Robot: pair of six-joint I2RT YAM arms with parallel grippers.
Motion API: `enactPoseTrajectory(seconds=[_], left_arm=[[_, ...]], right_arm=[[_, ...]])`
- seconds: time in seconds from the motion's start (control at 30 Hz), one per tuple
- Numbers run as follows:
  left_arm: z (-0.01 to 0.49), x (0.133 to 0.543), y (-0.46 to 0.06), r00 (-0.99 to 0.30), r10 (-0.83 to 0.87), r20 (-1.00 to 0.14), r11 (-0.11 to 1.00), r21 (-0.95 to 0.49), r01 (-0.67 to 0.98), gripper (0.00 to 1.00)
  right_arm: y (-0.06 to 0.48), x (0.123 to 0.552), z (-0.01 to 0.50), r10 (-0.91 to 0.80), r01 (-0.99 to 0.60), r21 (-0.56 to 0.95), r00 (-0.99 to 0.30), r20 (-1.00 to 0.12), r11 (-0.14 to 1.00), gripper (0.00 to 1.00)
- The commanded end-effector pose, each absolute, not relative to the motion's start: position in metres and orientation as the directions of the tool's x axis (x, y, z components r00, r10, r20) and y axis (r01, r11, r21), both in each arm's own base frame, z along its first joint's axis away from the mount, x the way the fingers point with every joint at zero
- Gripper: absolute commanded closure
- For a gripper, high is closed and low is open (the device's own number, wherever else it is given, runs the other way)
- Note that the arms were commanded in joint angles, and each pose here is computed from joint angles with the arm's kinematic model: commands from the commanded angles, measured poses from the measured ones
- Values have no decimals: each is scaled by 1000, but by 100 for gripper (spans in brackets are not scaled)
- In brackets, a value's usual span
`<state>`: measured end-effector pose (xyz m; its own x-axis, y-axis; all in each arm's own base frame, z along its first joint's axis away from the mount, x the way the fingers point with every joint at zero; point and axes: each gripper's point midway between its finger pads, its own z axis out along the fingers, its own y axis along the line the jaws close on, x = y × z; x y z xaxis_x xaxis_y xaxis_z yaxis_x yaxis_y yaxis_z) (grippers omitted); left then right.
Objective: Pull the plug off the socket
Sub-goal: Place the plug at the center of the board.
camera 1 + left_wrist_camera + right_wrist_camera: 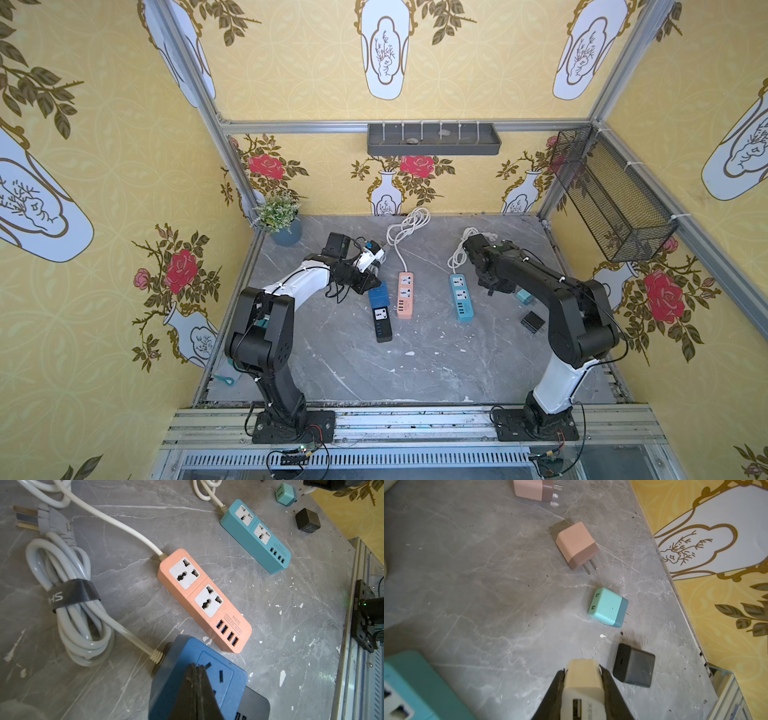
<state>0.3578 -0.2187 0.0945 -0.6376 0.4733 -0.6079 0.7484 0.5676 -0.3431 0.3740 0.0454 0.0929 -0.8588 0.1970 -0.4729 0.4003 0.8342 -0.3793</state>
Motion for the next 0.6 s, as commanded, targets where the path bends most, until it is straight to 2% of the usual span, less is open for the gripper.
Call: enactPoseTrajectory(seconds=[0.0, 0.57], left_arm=[[53, 326, -187, -749, 538, -387, 671, -342, 658, 100], [51, 326, -186, -749, 540, -384, 672, -339, 658, 100]], right_arm=[[38, 398, 87, 153, 376, -418, -866, -476, 827, 94], [33, 468, 38, 113, 309, -451, -905, -410, 838, 90]])
